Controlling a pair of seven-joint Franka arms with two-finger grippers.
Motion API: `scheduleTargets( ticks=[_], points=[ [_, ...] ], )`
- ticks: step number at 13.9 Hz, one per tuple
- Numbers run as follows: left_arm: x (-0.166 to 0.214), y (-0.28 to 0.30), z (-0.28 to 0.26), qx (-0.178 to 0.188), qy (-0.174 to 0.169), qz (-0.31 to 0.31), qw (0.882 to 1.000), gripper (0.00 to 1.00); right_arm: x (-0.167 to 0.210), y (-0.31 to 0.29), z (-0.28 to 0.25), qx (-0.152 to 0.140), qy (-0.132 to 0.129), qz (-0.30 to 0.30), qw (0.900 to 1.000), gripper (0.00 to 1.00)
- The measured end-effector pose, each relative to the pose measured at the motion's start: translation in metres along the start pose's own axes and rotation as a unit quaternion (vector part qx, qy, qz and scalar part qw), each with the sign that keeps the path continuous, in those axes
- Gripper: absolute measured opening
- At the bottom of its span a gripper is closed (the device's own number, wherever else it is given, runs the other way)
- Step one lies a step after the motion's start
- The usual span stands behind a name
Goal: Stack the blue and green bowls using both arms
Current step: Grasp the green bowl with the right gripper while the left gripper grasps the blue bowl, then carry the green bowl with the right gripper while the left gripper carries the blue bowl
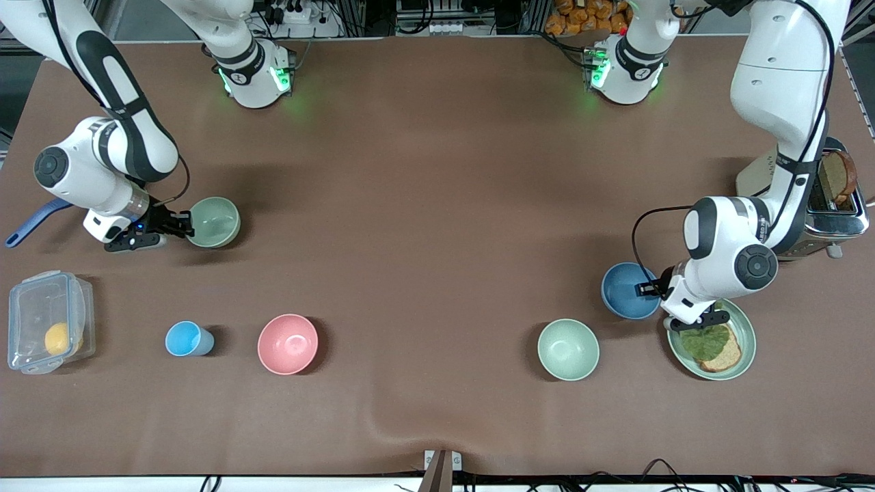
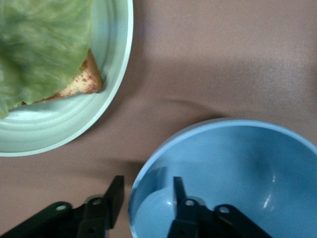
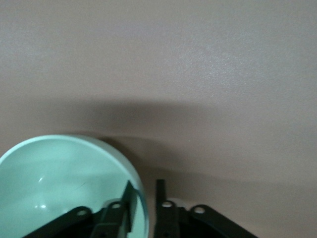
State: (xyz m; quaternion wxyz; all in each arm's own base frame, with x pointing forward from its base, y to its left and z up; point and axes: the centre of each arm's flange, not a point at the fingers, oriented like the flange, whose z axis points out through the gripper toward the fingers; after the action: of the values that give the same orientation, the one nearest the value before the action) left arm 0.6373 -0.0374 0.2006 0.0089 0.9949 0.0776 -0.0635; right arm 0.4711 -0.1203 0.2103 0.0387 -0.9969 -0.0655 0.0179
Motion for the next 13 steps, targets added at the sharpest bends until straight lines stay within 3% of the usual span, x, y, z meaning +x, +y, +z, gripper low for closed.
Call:
scheduleTargets(
  ticks=[1, 3, 5, 9, 13],
  points=[
    [0.0, 0.0, 0.0, 0.0, 0.0, 0.0, 1.0, 0.3, 0.0, 0.0, 0.0, 0.001, 0.0, 0.001, 1.0, 0.05],
    [0.001, 0.001, -0.003, -0.001, 0.002, 0.001, 1.0, 0.1, 0.0, -0.001, -0.001, 0.002, 0.0, 0.002, 1.0, 0.04],
    [0.001, 0.003, -0.011, -0.002, 0.005, 0.002, 1.0, 0.08, 0.001, -0.003, -0.001, 0.012, -0.005, 0.011, 1.0, 0.04],
    [0.001, 0.002, -0.01, -0.001, 0.004, 0.002, 1.0, 0.08, 0.012, -0.015, -0.02, 0.061, -0.021, 0.04, 0.997, 0.04],
    [0.001, 0.002, -0.01, -0.001, 0.004, 0.002, 1.0, 0.08, 0.03, -0.062, -0.036, 0.064, -0.015, 0.07, 0.995, 0.04]
  ],
)
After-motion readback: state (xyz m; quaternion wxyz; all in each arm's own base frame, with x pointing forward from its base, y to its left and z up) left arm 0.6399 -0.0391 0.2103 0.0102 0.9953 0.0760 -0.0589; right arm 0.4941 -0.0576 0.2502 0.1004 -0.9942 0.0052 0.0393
